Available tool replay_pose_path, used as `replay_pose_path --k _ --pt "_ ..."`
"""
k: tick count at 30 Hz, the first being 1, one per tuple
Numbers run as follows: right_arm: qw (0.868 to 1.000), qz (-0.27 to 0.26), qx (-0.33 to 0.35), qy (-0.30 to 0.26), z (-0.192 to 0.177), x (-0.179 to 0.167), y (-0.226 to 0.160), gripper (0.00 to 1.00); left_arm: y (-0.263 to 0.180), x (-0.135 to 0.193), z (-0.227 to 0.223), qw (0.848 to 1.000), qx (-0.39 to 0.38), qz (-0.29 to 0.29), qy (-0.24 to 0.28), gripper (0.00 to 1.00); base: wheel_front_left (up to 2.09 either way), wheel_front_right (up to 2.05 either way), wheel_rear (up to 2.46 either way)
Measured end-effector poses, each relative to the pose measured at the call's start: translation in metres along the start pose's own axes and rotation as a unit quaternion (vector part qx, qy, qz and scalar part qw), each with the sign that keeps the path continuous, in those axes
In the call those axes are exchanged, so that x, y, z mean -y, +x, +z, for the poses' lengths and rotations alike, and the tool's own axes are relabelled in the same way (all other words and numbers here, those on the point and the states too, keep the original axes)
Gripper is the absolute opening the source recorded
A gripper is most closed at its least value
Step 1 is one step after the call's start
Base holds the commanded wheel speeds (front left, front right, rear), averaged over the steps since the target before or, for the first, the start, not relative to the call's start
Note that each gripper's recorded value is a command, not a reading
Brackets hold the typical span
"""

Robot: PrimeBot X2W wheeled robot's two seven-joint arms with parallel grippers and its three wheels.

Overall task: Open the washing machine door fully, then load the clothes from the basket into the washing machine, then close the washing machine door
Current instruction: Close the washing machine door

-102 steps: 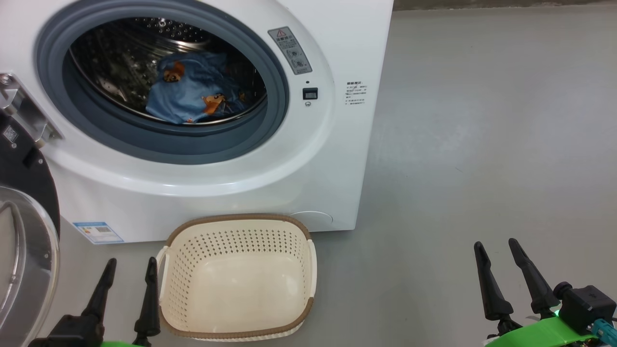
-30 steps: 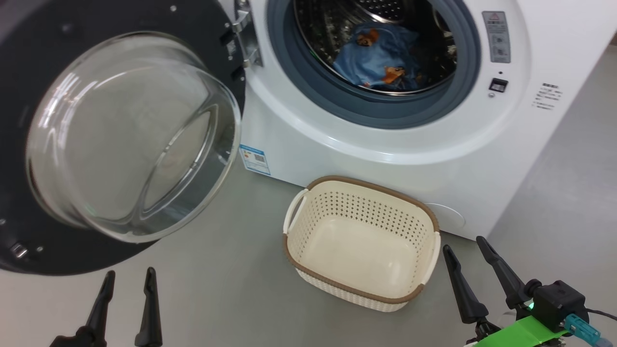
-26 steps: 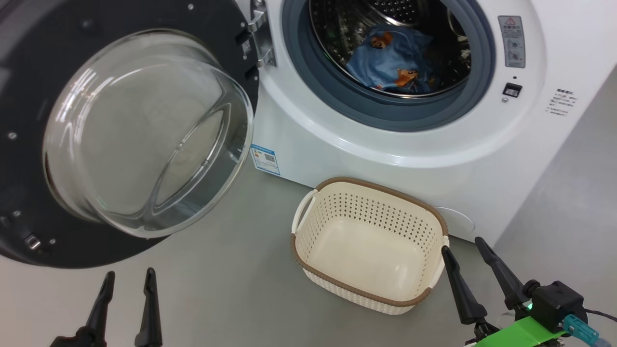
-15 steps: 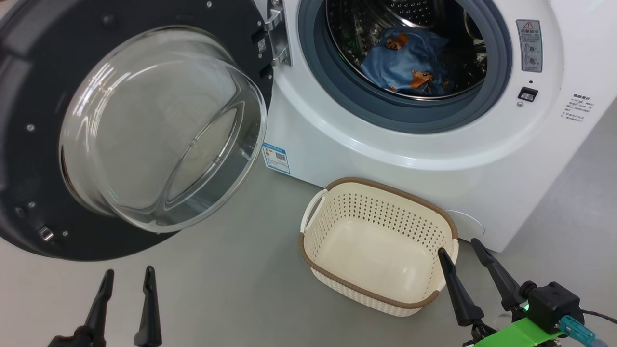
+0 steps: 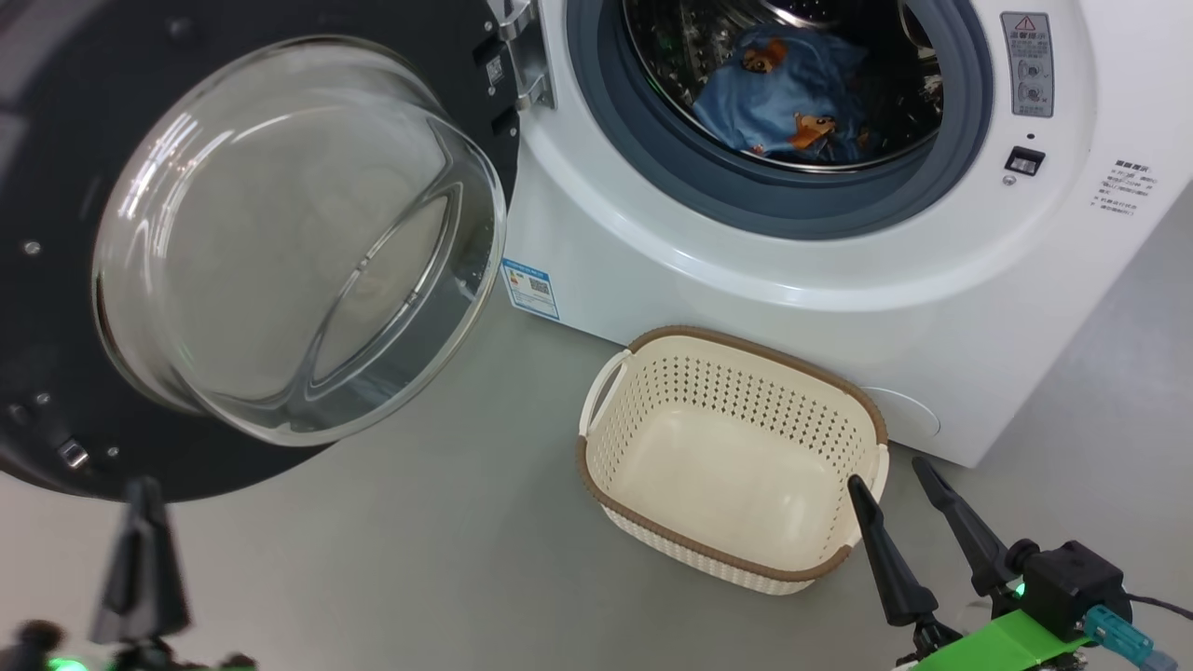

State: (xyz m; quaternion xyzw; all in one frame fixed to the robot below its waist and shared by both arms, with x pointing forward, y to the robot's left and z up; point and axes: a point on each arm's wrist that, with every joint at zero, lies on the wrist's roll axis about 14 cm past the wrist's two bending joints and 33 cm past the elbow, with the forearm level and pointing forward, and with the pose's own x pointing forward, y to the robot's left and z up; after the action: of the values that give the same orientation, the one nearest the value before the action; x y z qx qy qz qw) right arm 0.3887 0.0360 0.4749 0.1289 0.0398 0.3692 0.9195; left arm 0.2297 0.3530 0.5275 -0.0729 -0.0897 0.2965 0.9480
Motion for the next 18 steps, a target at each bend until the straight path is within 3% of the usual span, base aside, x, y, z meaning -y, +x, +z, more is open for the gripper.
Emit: replay_pose_path --k 7,10,13,18 --pt "1.0 -0.002 0.008 0.003 0.002 0.007 0.009 1.0 0.035 -0.028 0.071 0.989 0.121 0.038 -0.076 0.0 0.0 0.0 0.0" --pt "1.0 -0.006 0.003 0.006 -0.002 0.011 0.008 1.0 0.052 -0.046 0.095 0.966 0.173 0.06 -0.185 0.0 0.0 0.0 0.0" --pt "1.0 -0.013 0.002 0.008 -0.004 0.016 0.006 1.0 0.07 -0.074 0.127 0.954 0.209 0.064 -0.204 0.0 0.0 0.0 0.0" --pt "1.0 -0.021 0.006 0.011 -0.003 0.024 0.009 1.0 0.098 -0.109 0.142 0.943 0.198 0.082 -0.255 0.0 0.0 0.0 0.0"
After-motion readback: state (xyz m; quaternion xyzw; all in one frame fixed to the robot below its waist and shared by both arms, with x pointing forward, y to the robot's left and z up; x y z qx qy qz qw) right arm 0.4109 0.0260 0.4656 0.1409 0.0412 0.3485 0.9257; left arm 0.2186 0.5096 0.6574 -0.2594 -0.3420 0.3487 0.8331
